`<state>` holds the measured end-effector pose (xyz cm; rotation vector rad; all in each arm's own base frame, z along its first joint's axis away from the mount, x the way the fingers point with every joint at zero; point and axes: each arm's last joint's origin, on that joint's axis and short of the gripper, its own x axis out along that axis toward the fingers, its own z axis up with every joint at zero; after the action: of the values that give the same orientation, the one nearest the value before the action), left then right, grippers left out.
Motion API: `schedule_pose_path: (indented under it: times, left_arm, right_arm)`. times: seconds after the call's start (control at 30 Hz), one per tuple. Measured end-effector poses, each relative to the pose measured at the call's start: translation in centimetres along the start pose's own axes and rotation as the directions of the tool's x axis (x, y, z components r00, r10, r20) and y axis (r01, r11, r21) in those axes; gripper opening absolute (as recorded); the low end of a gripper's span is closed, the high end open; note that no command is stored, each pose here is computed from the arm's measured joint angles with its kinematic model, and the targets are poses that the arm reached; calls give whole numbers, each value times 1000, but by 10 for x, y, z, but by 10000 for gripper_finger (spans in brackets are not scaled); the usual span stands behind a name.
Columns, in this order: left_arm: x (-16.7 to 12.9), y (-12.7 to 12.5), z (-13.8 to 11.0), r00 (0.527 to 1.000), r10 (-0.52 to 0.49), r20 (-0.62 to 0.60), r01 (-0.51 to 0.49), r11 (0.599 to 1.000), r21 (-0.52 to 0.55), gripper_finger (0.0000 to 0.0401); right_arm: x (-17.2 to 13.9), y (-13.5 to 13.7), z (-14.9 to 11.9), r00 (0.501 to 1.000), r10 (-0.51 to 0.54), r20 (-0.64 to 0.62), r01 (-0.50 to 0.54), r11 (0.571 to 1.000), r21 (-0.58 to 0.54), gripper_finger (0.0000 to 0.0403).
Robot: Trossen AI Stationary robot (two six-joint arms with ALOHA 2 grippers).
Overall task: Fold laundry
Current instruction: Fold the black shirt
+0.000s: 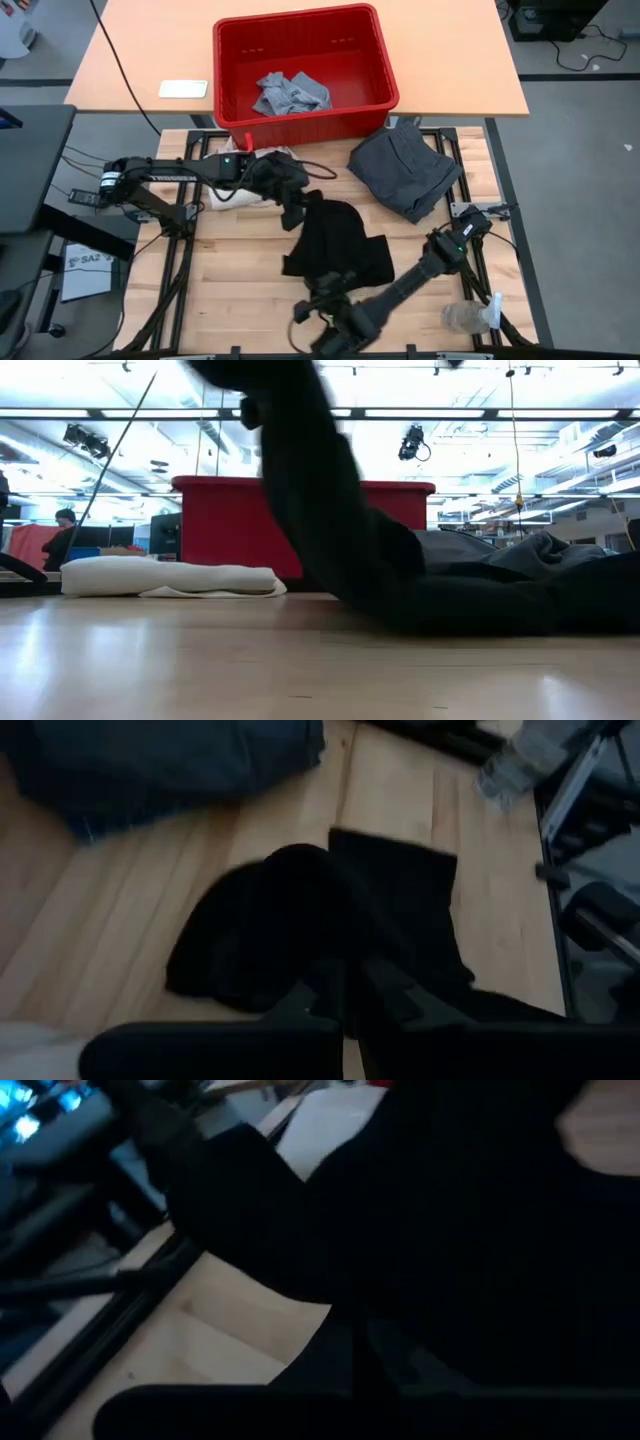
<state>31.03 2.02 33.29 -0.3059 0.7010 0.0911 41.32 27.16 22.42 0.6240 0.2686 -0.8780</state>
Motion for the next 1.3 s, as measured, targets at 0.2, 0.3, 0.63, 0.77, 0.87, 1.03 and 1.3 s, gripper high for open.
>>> schedule_pose_path:
  times: [0.2,0.3,0.63,0.77,0.87,1.03,1.3]
  left_arm:
    - [39,-13,2,999,-23,29,23,1000,10,13]
    - [63,-19,-1,998,-37,40,37,999,6,13]
    - [99,-15,-7,1000,-12,26,13,999,-44,13]
    - [98,-14,-4,999,5,52,-3,999,-41,13]
    - [98,-13,-4,998,20,58,-17,999,-44,13]
    - [98,-12,-4,998,30,54,-29,999,-20,13]
    - [98,-12,-1,992,69,105,-71,997,11,13]
  right_arm:
    - [-26,-19,-9,995,-80,-65,86,990,109,7]
    - [-31,-19,-8,989,-84,-120,99,987,128,7]
    - [-74,-30,32,946,-150,-288,185,978,96,7]
    - [-79,-39,52,884,-214,-416,221,975,-31,7]
    - [-69,-51,62,809,-305,-502,278,952,-129,7]
    - [-62,-66,93,712,-355,-606,311,933,-182,7]
    - [-65,-118,112,638,-454,-622,533,843,-68,7]
